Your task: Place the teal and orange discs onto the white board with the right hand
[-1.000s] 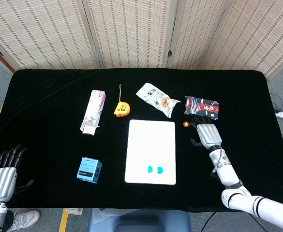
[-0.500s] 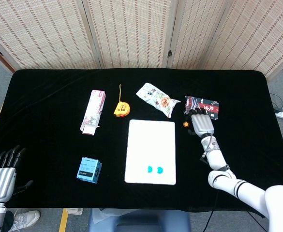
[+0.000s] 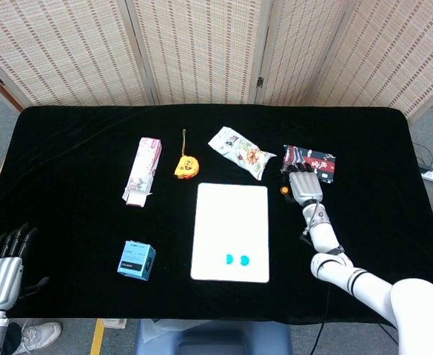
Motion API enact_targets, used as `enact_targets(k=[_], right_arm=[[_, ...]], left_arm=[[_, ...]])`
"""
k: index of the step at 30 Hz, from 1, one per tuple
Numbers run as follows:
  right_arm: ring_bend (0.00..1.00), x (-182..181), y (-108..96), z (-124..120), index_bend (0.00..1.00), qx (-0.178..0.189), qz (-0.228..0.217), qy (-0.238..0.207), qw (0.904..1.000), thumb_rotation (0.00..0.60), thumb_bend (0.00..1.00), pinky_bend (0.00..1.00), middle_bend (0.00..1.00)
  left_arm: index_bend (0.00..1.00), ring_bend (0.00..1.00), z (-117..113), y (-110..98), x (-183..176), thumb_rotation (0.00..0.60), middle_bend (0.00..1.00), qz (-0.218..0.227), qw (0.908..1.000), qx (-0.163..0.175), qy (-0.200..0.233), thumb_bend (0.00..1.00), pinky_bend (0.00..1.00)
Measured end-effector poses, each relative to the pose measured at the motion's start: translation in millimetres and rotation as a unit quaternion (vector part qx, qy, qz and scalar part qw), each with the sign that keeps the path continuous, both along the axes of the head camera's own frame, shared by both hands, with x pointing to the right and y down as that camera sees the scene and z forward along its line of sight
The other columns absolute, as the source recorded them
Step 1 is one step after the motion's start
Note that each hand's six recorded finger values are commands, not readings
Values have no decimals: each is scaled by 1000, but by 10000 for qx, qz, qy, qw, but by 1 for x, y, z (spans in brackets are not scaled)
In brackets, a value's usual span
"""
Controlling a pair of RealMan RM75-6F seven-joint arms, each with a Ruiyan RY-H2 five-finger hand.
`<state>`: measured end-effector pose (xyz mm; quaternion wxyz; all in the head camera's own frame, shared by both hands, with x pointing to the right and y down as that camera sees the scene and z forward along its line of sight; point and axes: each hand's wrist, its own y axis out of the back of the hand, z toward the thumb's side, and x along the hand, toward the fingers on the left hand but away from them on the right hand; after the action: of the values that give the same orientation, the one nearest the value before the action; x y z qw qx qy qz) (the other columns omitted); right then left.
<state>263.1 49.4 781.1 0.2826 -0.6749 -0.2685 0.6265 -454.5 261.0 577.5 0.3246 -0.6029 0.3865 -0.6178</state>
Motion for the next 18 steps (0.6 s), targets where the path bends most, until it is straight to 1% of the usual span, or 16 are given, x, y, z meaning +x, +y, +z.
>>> enact_targets(k=[10,18], right_arm=[[74,0,2,5,450,-33,2,76,10000,600,414,0,185],[82,-1,2,7,510,-10,20,98,9999,600,442,0,210]], left_arm=[[16,8,1,1,-2,600,2,-26,10000,-16,-14,189,0],[16,8,2,2,-3,600,2,-31,10000,-27,-11,189,0]])
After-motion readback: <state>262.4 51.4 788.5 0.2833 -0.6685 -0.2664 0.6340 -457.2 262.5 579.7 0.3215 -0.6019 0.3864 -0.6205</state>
